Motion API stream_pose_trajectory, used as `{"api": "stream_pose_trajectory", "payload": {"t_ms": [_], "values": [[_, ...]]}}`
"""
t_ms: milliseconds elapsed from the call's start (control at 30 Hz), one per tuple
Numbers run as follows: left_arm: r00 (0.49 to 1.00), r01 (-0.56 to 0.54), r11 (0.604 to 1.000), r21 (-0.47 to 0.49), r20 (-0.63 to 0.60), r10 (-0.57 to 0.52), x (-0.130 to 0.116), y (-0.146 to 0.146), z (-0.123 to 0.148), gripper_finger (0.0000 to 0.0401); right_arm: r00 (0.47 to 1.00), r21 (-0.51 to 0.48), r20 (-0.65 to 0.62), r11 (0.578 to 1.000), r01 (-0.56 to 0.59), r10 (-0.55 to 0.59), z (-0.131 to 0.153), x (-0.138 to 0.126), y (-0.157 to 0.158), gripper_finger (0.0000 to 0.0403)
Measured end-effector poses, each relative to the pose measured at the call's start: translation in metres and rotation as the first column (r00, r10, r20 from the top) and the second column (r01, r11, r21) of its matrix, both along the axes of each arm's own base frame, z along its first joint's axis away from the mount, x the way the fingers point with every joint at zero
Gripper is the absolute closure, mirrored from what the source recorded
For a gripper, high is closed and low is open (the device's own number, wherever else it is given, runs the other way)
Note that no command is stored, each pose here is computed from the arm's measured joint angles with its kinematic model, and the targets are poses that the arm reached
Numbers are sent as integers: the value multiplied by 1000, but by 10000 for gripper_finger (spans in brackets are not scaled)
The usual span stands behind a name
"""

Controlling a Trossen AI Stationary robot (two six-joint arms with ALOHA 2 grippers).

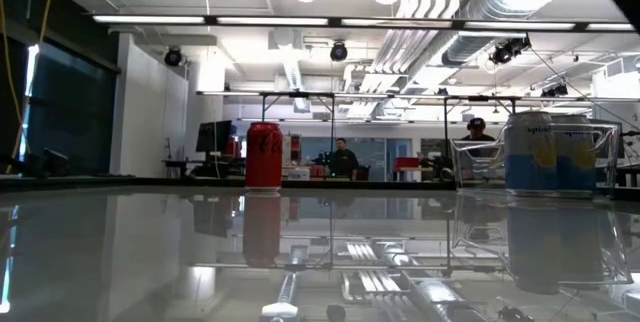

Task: Sort soda cans
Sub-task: Put the bottom red-black soda can into the bottom left transparent bin

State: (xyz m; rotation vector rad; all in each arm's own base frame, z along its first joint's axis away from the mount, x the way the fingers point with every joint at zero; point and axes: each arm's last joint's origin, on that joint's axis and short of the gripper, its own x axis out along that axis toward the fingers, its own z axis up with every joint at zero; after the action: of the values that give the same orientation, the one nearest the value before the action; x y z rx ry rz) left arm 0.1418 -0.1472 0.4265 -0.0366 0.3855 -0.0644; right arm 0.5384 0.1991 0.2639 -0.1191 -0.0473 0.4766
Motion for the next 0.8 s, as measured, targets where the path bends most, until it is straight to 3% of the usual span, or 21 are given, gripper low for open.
{"api": "stream_pose_trajectory", "payload": {"t_ms": [167, 267, 400, 600, 800], "values": [[999, -21, 1000, -2, 37, 21, -8, 11, 24, 62, 991, 86, 137, 996, -17, 5, -17, 21, -9, 118], [998, -34, 999, 11, 49, 33, -10, 14, 28, 62, 995, 154, 98, 988, -12, -3, -29, 26, -25, 118], [998, -51, 997, 51, 45, 49, -11, 16, 27, 62, 998, 162, 66, 987, 12, -23, -31, 31, -39, 118], [997, -71, 995, 76, 12, 70, -11, 17, 21, 62, 993, 81, 73, 993, 82, -88, -31, 29, -32, 118], [993, -97, 992, 81, -63, 102, -16, 13, 10, 62, 981, -91, 68, 978, 189, -183, -2, 13, -18, 118]]}}
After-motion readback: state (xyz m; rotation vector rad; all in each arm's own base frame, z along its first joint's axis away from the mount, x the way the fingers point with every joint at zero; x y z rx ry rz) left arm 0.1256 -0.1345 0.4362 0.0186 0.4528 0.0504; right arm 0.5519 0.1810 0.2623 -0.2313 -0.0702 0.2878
